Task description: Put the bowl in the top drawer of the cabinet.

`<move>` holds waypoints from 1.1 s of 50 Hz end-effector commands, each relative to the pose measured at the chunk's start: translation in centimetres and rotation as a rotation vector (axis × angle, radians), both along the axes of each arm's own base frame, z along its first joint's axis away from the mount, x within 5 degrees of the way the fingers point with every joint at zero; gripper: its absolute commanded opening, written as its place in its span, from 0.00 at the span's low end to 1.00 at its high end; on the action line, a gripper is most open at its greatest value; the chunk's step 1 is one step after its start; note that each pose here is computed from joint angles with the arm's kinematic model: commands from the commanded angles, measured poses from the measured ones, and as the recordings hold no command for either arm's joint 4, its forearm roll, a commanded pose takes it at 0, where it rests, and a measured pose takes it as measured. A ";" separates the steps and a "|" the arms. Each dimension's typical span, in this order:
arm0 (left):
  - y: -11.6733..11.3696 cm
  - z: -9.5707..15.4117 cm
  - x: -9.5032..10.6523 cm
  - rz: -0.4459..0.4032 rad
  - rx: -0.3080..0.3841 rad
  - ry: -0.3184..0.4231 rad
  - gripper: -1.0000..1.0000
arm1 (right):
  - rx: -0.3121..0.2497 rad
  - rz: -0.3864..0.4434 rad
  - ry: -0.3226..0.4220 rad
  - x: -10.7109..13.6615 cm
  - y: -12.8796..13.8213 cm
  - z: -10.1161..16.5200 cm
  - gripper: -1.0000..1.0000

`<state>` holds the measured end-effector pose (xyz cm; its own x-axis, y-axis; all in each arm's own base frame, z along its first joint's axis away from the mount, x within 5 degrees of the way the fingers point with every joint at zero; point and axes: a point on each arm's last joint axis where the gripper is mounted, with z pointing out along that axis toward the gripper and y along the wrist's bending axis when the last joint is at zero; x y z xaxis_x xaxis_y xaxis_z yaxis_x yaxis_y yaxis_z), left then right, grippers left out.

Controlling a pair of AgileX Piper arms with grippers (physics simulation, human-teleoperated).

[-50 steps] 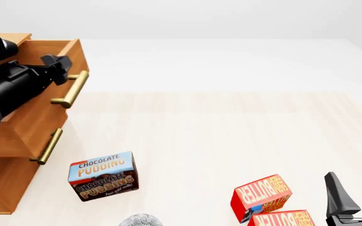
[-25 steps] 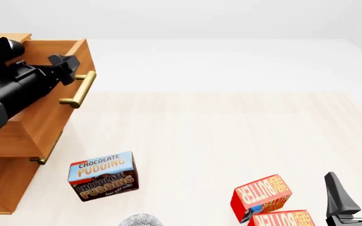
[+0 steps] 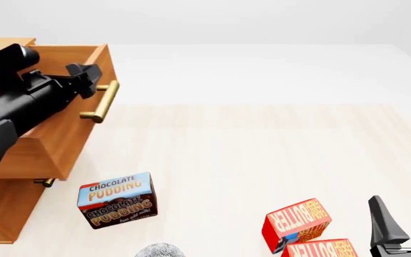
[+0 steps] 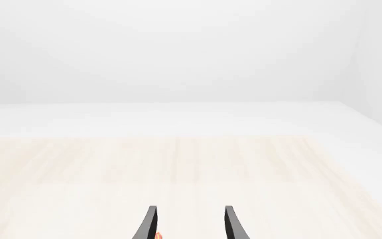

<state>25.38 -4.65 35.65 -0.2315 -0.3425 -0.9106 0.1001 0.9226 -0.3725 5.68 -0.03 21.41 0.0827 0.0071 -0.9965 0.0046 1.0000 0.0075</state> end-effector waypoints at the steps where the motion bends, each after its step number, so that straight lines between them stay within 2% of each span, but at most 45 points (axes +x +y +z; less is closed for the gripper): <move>1: -1.0 -2.4 -0.4 -0.012 -0.120 0.101 1.00 | 0.000 0.000 0.000 0.0 0.0 0.0 1.00; 55: -3.8 -2.9 0.7 -0.104 -0.104 0.109 1.00 | 0.000 0.000 0.000 0.0 0.0 0.0 1.00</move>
<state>25.35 -7.38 35.54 -0.2729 -0.3891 -0.8799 0.1765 0.8788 -0.4433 5.68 -0.03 21.41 0.0827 0.0072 -0.9966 0.0046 1.0000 0.0076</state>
